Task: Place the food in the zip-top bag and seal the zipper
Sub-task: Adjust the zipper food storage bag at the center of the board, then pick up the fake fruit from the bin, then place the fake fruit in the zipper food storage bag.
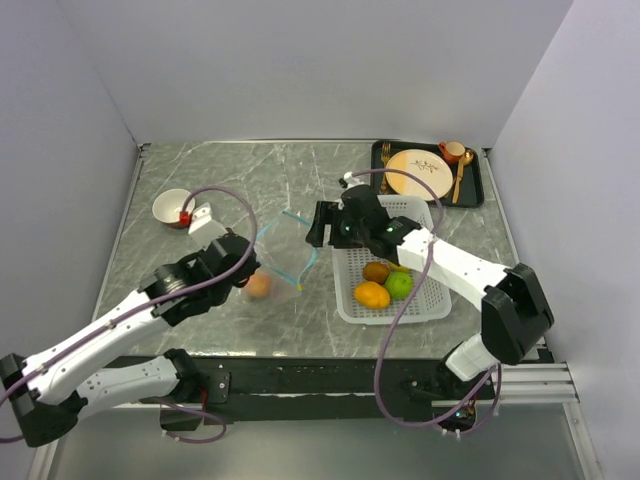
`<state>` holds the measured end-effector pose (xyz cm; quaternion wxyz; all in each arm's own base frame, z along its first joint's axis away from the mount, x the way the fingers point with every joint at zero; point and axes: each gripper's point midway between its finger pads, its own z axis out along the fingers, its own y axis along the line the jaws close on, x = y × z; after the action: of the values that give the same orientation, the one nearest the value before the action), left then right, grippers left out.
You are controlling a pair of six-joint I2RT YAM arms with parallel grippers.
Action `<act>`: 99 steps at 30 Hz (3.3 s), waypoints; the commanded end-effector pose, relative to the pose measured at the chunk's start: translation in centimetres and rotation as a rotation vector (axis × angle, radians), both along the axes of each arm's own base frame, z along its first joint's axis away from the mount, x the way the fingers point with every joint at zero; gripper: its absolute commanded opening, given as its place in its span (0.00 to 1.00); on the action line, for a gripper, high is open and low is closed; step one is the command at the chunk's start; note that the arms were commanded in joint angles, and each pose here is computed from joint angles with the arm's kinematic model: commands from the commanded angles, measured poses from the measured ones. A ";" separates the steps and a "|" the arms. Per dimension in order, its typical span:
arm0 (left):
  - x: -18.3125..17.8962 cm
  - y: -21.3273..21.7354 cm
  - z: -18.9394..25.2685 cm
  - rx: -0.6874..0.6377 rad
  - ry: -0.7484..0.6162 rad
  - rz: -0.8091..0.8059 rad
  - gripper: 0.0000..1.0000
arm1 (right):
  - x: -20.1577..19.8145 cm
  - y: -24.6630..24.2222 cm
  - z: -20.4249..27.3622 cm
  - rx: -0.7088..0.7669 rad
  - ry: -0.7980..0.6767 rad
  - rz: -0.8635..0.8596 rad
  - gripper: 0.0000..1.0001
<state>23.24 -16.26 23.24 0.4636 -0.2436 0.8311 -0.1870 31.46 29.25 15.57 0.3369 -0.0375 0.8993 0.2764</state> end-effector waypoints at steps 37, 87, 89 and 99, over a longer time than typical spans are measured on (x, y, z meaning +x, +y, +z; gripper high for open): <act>2.0 -5.3 -2.4 -0.018 0.009 -0.117 0.01 | 1.7 -21.1 -8.0 -0.319 0.126 -0.681 0.99; 1.5 -5.4 -2.4 -0.053 0.004 -0.137 0.01 | 0.3 -13.9 4.9 0.164 -0.135 -0.356 0.34; 1.6 -5.6 -2.5 -0.052 0.004 -0.139 0.02 | -0.1 -12.3 5.9 0.205 -0.142 -0.287 0.34; 1.7 -6.0 -2.8 -0.056 0.014 -0.146 0.01 | -3.0 -3.7 9.6 0.342 -0.191 0.022 0.35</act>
<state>24.85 -21.70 19.95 0.4322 -0.2013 0.8491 -0.2272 28.68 21.81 20.72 0.3997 0.0377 0.8423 0.3597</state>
